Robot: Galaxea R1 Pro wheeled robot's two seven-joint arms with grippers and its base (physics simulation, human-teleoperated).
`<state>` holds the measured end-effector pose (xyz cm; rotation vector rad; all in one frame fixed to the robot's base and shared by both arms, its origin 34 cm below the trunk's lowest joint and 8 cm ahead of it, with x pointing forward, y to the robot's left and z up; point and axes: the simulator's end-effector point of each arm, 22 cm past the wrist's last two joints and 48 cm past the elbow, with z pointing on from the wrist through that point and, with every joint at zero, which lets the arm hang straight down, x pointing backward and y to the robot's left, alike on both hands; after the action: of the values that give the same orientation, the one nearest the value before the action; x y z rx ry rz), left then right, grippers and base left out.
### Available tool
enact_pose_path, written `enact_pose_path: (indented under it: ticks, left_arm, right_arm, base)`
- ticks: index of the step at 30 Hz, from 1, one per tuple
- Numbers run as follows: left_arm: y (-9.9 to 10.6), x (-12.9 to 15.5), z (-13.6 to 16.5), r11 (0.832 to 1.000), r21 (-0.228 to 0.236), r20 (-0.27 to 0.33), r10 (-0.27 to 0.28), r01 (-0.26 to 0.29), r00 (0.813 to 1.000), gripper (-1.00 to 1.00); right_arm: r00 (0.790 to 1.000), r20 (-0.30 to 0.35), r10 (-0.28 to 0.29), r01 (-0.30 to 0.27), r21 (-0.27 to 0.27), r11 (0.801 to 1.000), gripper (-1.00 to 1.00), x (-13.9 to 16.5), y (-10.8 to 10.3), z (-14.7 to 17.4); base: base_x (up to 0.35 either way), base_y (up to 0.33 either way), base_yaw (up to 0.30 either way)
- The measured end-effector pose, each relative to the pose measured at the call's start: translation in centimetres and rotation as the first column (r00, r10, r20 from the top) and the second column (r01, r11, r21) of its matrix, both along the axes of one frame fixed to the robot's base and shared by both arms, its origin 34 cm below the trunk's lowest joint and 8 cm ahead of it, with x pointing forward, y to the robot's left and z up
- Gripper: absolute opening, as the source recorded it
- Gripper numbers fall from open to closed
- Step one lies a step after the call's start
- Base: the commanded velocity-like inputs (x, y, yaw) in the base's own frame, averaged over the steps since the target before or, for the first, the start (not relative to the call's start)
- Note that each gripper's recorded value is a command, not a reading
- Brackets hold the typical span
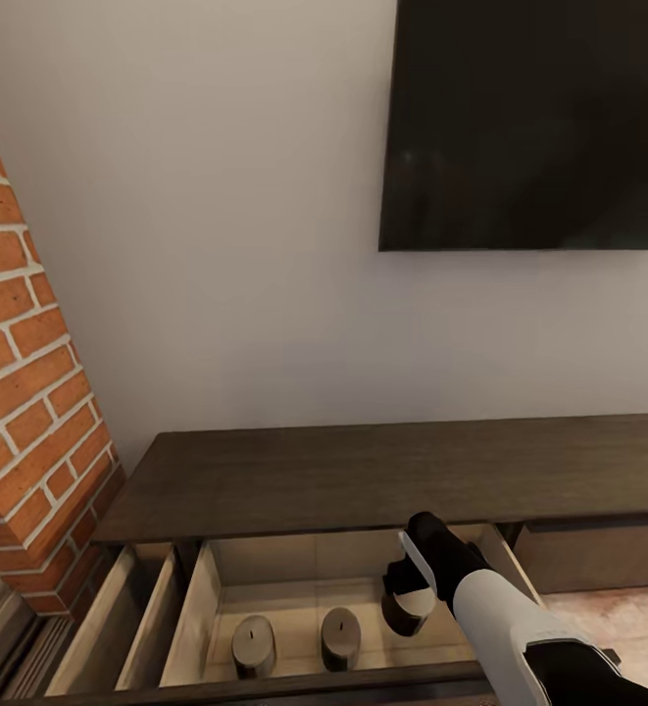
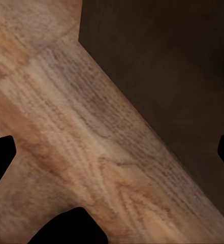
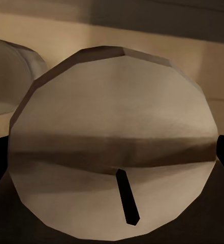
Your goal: Place each of the two pumpkins and all three candles from the living room inside a cabinet in the living room (use any cabinet), then make sure every cabinet is closed, and position the cauldron so it is next to a table in the living room.
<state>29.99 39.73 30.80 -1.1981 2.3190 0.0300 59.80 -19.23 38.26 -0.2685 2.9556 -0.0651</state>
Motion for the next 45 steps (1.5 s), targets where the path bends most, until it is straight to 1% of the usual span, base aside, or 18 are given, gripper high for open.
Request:
enact_pose_path:
  ticks: [10,14,16,17,18,19,20,21,25,45]
  left_arm:
    - [-0.1,-0.2,-0.3,1.0,-0.006,-0.006,-0.004,0.004,1.0,1.0]
    - [-0.1,-0.4,-0.4,1.0,-0.006,-0.012,-0.004,0.004,1.0,1.0]
    - [-0.1,-0.4,-0.4,1.0,-0.006,-0.015,-0.004,0.004,1.0,1.0]
    - [-0.1,-0.5,-0.5,1.0,-0.006,-0.017,-0.005,0.005,1.0,1.0]
    - [-0.2,-0.5,-0.5,1.0,-0.006,-0.019,-0.006,0.006,1.0,1.0]
    - [-0.2,-0.6,-0.6,1.0,-0.006,-0.021,-0.006,0.006,1.0,1.0]
    - [-0.2,-0.6,-0.6,1.0,-0.007,-0.023,-0.007,0.007,1.0,1.0]
    - [-0.3,-0.7,-0.7,1.0,-0.007,-0.026,-0.008,0.008,1.0,1.0]
    - [-0.3,-1.0,-0.9,1.0,-0.009,-0.036,-0.01,0.009,0.999,1.0]
    - [-0.4,-2.0,-1.7,1.0,-0.009,-0.073,-0.009,0.009,0.997,1.0]
  right_arm:
    - [1.0,-0.017,0.0,0.0,0.0,1.0,-1.0,-0.3,0.0,-0.8]
    - [1.0,-0.005,0.002,-0.002,-0.002,1.0,-1.0,0.0,0.2,-1.1]
    - [1.0,0.014,0.004,-0.004,-0.019,1.0,-1.0,0.4,-0.1,-1.1]
    - [0.999,0.043,0.0,0.002,-0.038,0.999,-1.0,1.0,-0.5,-1.0]
    - [0.998,0.066,0.001,0.004,-0.069,0.998,-1.0,1.4,-1.2,-1.1]
    - [0.998,0.07,-0.002,0.008,-0.078,0.997,-1.0,1.3,-1.4,-1.4]
    - [0.998,0.069,-0.01,0.015,-0.078,0.997,-1.0,1.1,-1.4,-1.7]
    - [0.998,0.065,-0.008,0.014,-0.095,0.995,-1.0,0.8,-1.8,-2.1]
    - [0.999,0.052,-0.007,0.013,-0.114,0.993,-1.0,0.0,-2.1,-3.1]
    - [1.0,0.019,-0.008,0.01,-0.12,0.993,-1.0,-0.8,-2.3,-4.8]
  base:
    - [0.0,0.0,0.0]
    - [0.0,0.0,0.0]
    - [0.0,0.0,0.0]
    - [0.0,0.0,0.0]
    - [0.0,0.0,0.0]
    - [0.0,0.0,0.0]
    - [0.0,0.0,0.0]
    - [0.0,0.0,0.0]
    - [0.0,0.0,0.0]
    - [0.0,0.0,0.0]
